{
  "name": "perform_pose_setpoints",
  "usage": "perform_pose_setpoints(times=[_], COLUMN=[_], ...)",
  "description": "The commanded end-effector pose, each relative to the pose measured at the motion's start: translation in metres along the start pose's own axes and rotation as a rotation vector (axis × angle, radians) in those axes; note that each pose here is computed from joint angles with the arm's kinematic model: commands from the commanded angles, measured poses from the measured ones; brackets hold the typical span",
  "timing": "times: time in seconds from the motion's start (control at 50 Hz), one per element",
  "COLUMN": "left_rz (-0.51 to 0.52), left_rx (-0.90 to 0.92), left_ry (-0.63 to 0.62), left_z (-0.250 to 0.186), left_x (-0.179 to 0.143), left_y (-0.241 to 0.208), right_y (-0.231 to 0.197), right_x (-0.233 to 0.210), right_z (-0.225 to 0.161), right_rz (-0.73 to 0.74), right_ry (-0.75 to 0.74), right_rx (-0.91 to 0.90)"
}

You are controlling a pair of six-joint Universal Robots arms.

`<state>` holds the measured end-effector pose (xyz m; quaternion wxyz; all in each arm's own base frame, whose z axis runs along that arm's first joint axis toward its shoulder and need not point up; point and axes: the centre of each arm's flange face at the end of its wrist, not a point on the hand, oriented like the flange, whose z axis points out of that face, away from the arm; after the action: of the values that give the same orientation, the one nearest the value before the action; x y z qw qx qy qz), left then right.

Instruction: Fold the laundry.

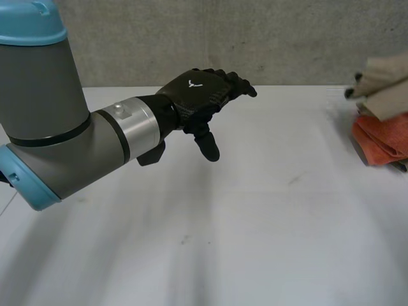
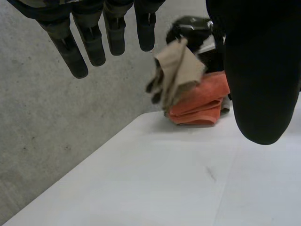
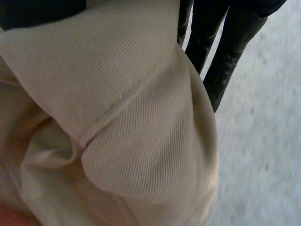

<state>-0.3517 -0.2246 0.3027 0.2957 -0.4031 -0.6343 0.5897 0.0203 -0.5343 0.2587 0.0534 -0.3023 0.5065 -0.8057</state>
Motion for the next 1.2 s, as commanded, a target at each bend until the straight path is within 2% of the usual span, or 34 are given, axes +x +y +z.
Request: perform_pose_setpoints(times=[0.02, 0.12, 0.24, 0.36, 0.46, 0.54, 0.64, 0.7, 0.76, 0.84, 0.94, 1.04, 1.12, 1.2], left_rz=[-0.003, -0.001, 0.001, -0.001, -0.002, -0.002, -0.003, -0.001, 0.006, 0.018, 0.012, 0.002, 0.003, 0.004], left_rx=[-0.009, -0.013, -0.012, -0.016, -0.021, -0.02, -0.018, -0.013, 0.003, 0.036, 0.05, 0.058, 0.068, 0.07], left_ry=[0.01, 0.005, -0.004, -0.008, -0.008, -0.011, -0.009, -0.008, -0.014, -0.047, -0.16, -0.384, -0.523, -0.564], left_z=[0.001, 0.002, 0.002, 0.0, 0.0, -0.001, -0.001, -0.002, -0.005, -0.012, -0.02, -0.033, -0.045, -0.05], left_x=[0.004, 0.006, 0.007, 0.007, 0.006, 0.005, 0.006, 0.007, 0.007, 0.003, -0.011, -0.039, -0.058, -0.066], left_y=[0.004, 0.004, 0.003, 0.004, 0.006, 0.005, 0.004, 0.002, -0.004, -0.017, -0.026, -0.028, -0.023, -0.013], right_y=[0.08, 0.094, 0.094, 0.092, 0.06, 0.027, -0.021, -0.04, -0.076, -0.117, -0.154, -0.193, -0.204, -0.198], right_x=[0.018, 0.018, 0.011, 0.031, 0.049, 0.061, 0.083, 0.083, 0.075, 0.015, -0.08, -0.151, -0.211, -0.248], right_z=[-0.056, -0.076, -0.087, -0.107, -0.11, -0.107, -0.102, -0.099, -0.084, -0.041, -0.01, -0.012, -0.022, -0.036], right_rz=[0.073, 0.1, 0.13, 0.17, 0.163, 0.108, -0.093, -0.19, -0.307, -0.279, -0.096, 0.093, 0.198, 0.223], right_ry=[0.015, 0.018, -0.055, 0.01, 0.08, 0.156, 0.354, 0.412, 0.453, 0.381, 0.247, 0.146, 0.086, 0.094], right_rx=[-0.14, -0.186, -0.194, -0.247, -0.291, -0.332, -0.433, -0.495, -0.529, -0.463, -0.379, -0.307, -0.28, -0.291])
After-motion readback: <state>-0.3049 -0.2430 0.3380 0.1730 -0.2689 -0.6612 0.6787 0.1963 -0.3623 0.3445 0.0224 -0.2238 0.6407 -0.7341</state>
